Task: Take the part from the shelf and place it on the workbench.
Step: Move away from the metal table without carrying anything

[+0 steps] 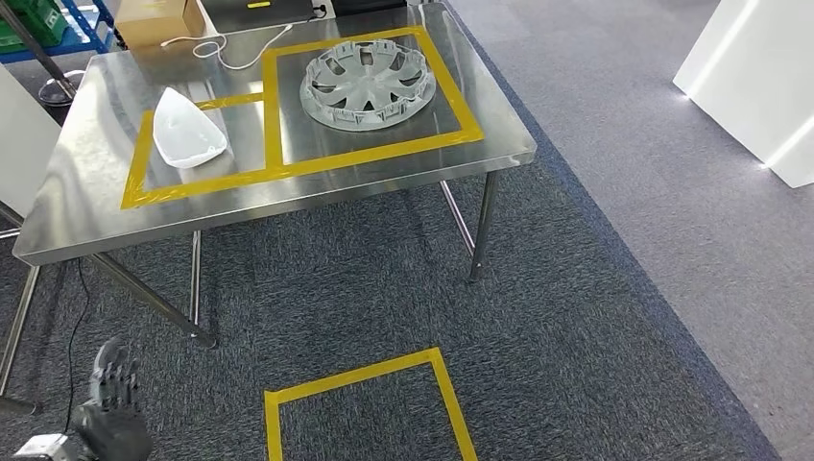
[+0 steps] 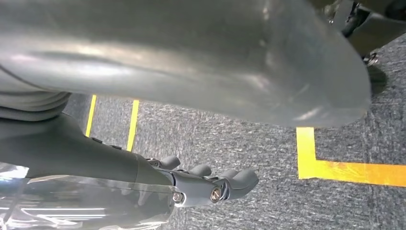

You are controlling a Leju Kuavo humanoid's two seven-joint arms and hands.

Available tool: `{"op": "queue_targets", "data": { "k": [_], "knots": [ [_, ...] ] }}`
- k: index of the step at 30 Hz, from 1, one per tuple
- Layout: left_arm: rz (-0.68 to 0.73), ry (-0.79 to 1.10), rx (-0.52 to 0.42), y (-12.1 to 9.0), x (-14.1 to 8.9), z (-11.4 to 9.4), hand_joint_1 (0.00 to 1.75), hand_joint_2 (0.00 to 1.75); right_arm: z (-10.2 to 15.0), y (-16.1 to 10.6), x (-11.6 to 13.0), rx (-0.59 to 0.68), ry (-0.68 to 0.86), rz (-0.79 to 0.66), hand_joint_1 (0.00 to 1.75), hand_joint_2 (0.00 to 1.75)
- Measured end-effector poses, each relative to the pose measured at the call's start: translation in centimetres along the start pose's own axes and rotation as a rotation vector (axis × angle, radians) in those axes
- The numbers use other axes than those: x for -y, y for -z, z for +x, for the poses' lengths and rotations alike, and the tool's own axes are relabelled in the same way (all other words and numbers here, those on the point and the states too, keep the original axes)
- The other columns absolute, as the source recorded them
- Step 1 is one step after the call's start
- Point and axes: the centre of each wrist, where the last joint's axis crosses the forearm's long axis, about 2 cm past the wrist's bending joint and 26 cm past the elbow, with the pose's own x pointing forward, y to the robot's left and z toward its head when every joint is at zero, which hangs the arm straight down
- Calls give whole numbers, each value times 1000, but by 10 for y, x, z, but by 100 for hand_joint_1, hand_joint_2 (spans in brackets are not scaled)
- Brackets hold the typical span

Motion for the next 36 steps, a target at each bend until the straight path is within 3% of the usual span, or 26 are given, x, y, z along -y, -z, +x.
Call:
{"op": "queue_targets", "data": {
  "k": [4, 8, 11, 15, 17, 19, 24, 28, 36],
  "knots": [
    [138, 86, -64, -11, -35, -12, 0, 0, 1, 0, -5, 13, 5, 11, 0, 0],
    [266, 207, -241, -26, -53, -32, 0, 175, 4, 0, -6, 31, 2, 15, 0, 0],
    [348, 321, -561, -55, -59, -65, 0, 175, 4, 0, -6, 18, -7, 28, 0, 0],
    [347, 357, -987, -104, -45, -102, 0, 0, 4, 0, -5, -3, -16, 41, 0, 0],
    [316, 305, -1153, -120, -31, -111, 0, 0, 5, 1, -4, -8, -25, 46, 0, 0],
    [275, 252, -1260, -131, -18, -116, 0, 0, 5, 1, -3, -12, -32, 49, 0, 0],
    [200, 144, -1393, -147, 1, -120, 0, 0, 5, 1, -2, -16, -44, 51, 0, 0],
    [214, 119, -1428, -152, 4, -121, 0, 0, 4, 1, -2, -27, -53, 50, 0, 0],
    [216, 147, -1366, -147, 4, -122, 0, 0, 6, 1, -6, -37, -53, 47, 0, 0]
  ]
}}
